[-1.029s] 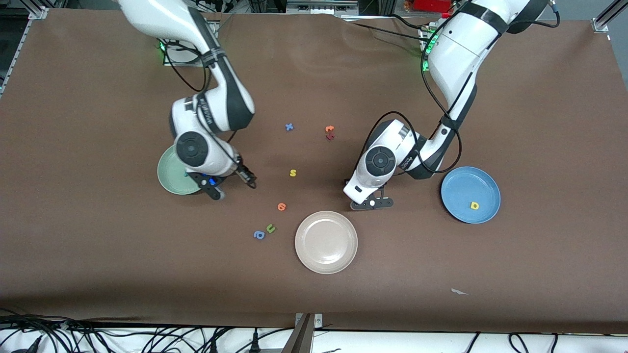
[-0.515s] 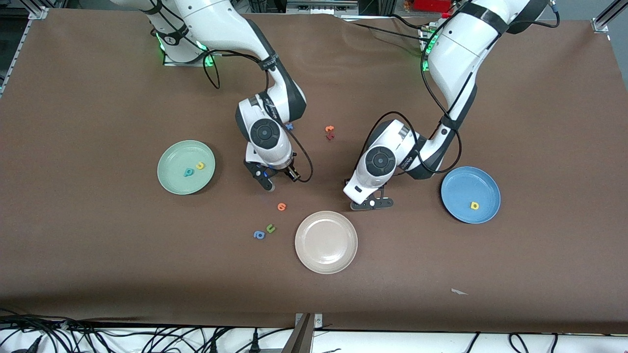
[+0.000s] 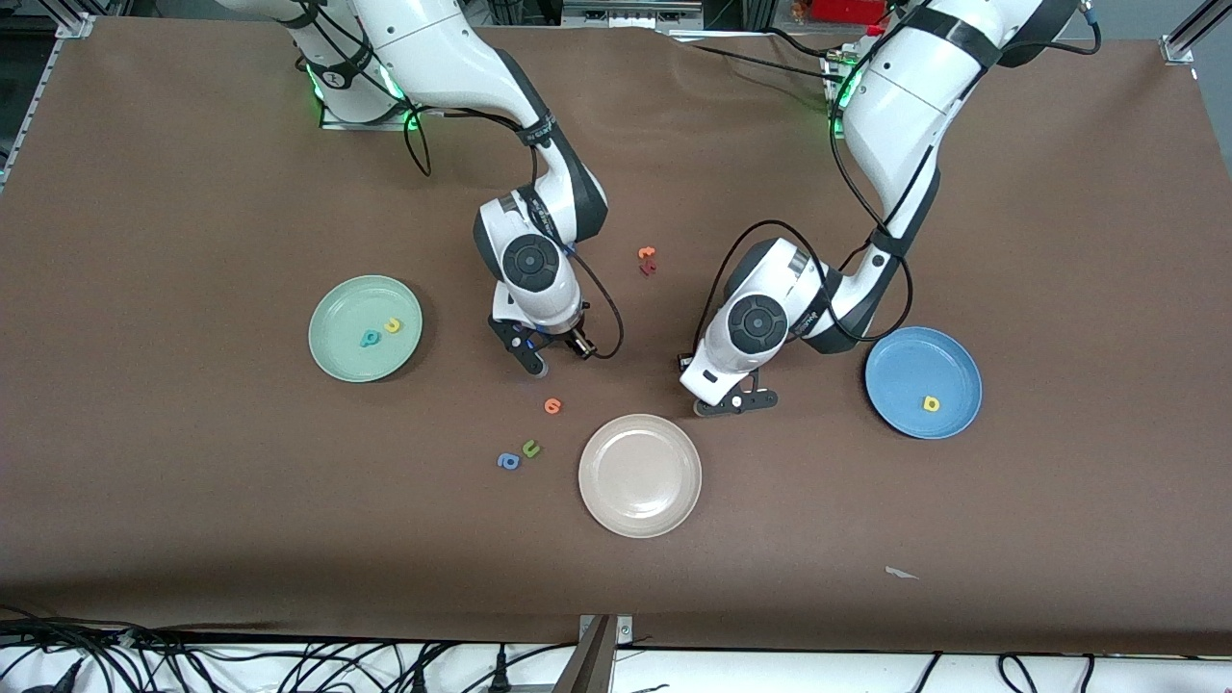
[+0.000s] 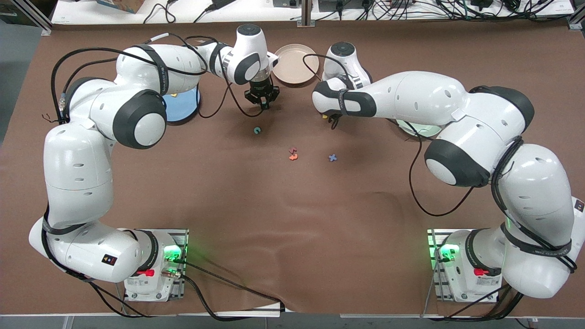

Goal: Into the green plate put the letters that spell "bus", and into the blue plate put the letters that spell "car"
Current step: 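Grasp yellow s with the right gripper while the left gripper holds teal r, then place teal r on the blue plate while the right gripper places yellow s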

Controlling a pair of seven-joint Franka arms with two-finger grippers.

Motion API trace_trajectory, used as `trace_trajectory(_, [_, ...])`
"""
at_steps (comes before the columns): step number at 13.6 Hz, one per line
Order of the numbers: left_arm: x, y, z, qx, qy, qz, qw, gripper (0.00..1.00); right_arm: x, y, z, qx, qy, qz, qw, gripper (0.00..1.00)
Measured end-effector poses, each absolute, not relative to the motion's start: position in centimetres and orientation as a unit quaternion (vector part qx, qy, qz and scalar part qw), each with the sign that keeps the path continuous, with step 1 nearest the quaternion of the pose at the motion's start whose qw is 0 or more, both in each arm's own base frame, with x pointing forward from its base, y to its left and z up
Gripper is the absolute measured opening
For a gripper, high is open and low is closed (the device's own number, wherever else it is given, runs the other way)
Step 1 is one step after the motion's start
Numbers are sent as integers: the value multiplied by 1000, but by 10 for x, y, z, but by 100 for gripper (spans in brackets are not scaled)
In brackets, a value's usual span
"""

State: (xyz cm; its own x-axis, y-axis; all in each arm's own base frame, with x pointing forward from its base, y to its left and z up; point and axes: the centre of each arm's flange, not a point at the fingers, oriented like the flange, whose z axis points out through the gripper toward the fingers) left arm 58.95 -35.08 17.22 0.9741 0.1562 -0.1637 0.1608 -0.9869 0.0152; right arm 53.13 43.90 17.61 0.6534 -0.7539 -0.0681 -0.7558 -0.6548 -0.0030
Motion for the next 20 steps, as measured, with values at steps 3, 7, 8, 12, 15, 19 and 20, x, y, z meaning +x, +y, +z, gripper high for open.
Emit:
trace_trajectory(3, [590,-351,172,993,90,-81,14,26,532,440,177,-909,415,30,17,46])
trace_trajectory(7, [592,-352,172,990,115,-84,13,26,529,445,178,-911,411,30,19,32])
trace_trajectory(8, [592,-352,172,989,117,-84,13,26,528,446,178,-911,410,29,19,26])
trace_trajectory(12, [594,-352,172,989,121,-86,13,24,528,446,178,-912,410,29,19,26])
trace_trajectory(15, [595,-352,172,988,124,-86,13,19,530,445,181,-912,409,30,18,26])
trace_trajectory(19, [595,-352,173,988,128,-85,13,12,560,412,225,-928,370,42,-13,26])
trace_trajectory(20, [595,-352,173,988,128,-85,13,11,571,392,244,-935,352,48,-25,26])
